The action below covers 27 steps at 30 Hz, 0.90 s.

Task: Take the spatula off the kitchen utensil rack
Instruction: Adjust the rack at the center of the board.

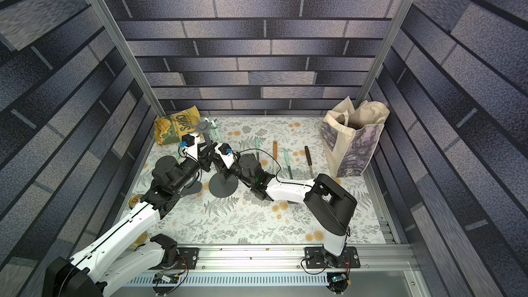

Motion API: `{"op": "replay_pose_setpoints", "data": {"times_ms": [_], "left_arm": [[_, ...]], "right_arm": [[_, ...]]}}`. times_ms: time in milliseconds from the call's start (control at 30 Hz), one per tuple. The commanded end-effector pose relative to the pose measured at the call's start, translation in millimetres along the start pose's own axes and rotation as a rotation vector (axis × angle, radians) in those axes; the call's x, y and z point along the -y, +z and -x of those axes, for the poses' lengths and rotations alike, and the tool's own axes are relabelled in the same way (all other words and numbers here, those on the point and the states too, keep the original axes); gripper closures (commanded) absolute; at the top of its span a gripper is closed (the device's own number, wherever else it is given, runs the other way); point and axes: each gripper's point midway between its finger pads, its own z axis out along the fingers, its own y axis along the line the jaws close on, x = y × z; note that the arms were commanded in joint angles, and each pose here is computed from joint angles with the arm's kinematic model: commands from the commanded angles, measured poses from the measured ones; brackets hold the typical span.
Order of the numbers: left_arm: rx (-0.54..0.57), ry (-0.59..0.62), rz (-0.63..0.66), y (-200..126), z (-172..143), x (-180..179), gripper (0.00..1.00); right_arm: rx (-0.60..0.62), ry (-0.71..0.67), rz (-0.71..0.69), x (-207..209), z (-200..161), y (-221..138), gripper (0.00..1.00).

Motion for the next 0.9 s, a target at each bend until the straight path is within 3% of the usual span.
{"op": "replay_pose_setpoints", "data": {"times_ms": [0, 100, 300, 400, 667, 867], "left_arm": [[0.045, -0.009, -0.003, -1, 21, 1, 0.83], [0.032, -0.001, -0.008, -2, 21, 3, 0.91], [0.014, 0.019, -0.013, -4, 20, 4, 0.94], [0.005, 0.024, -0.012, -5, 19, 4, 0.95], [-0.005, 0.025, -0.014, -6, 16, 5, 0.96], [-0.004, 0.023, -0.022, -7, 16, 9, 0.96]], "right_arm": [[0.046, 0.024, 0.062, -14, 12, 2, 0.92], [0.043, 0.022, 0.060, -13, 10, 1, 0.89], [0.033, -0.004, 0.053, -12, 12, -7, 0.68], [0.019, -0.024, 0.052, -13, 13, -19, 0.62], [0.000, -0.089, 0.056, -19, 25, -63, 0.60], [0.011, -0.168, -0.022, -8, 45, -85, 0.59]]}}
